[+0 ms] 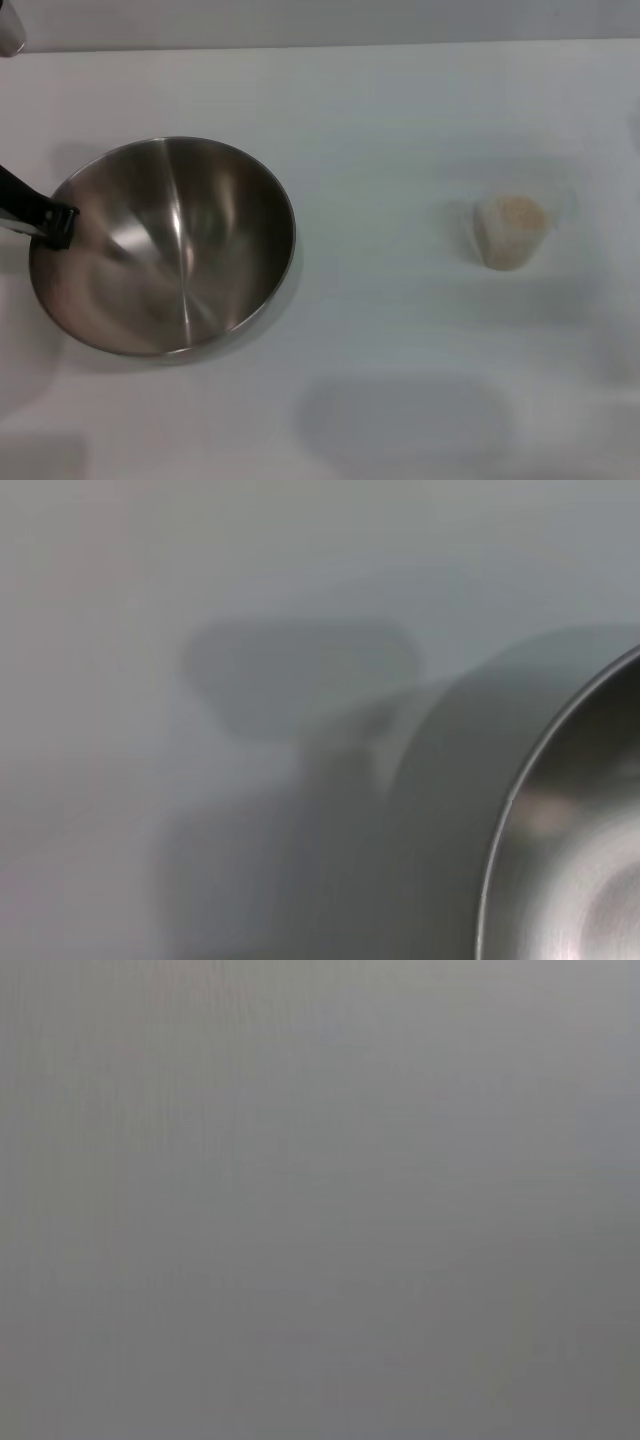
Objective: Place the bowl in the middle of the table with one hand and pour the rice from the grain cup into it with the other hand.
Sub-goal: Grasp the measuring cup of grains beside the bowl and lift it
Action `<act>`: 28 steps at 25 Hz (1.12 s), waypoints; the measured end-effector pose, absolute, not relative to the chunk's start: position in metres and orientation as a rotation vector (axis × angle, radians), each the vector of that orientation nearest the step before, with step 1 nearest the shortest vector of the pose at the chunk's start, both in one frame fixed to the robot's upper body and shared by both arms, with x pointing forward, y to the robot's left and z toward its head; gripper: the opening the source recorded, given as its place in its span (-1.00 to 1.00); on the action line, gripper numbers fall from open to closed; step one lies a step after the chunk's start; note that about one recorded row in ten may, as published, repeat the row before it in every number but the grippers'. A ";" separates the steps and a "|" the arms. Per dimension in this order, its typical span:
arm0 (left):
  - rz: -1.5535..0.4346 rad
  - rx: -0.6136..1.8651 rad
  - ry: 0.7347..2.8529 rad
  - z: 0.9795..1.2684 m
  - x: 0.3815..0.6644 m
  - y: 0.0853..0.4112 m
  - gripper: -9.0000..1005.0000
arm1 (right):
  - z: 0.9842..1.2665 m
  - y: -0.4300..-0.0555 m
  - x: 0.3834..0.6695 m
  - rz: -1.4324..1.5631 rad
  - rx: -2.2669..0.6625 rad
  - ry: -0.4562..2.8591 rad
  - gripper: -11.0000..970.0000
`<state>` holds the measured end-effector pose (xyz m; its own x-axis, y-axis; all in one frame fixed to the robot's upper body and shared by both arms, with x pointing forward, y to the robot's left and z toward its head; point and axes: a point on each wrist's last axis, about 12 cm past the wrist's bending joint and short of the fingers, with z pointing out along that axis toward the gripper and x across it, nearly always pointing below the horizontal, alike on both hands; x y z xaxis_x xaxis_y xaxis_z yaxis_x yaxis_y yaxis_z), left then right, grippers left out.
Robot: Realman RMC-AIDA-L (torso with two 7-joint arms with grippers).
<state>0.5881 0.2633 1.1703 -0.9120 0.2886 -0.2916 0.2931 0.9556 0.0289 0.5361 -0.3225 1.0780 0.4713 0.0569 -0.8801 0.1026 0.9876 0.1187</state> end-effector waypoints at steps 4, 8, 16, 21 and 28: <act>-0.022 0.433 2.807 1.172 0.589 0.263 -0.74 | 1.078 -0.323 0.536 -0.028 0.163 1.081 0.58; -0.036 0.434 2.791 1.176 0.592 0.264 -0.79 | 1.078 -0.323 0.536 -0.029 0.164 1.081 0.58; -0.082 0.449 2.763 1.191 0.600 0.263 -0.86 | 1.078 -0.323 0.536 -0.029 0.164 1.083 0.58; -0.086 0.475 2.745 1.198 0.604 0.256 -0.90 | 1.078 -0.323 0.536 -0.030 0.166 1.085 0.58; -0.133 0.525 2.702 1.208 0.610 0.242 -0.91 | 1.077 -0.323 0.536 -0.032 0.170 1.088 0.58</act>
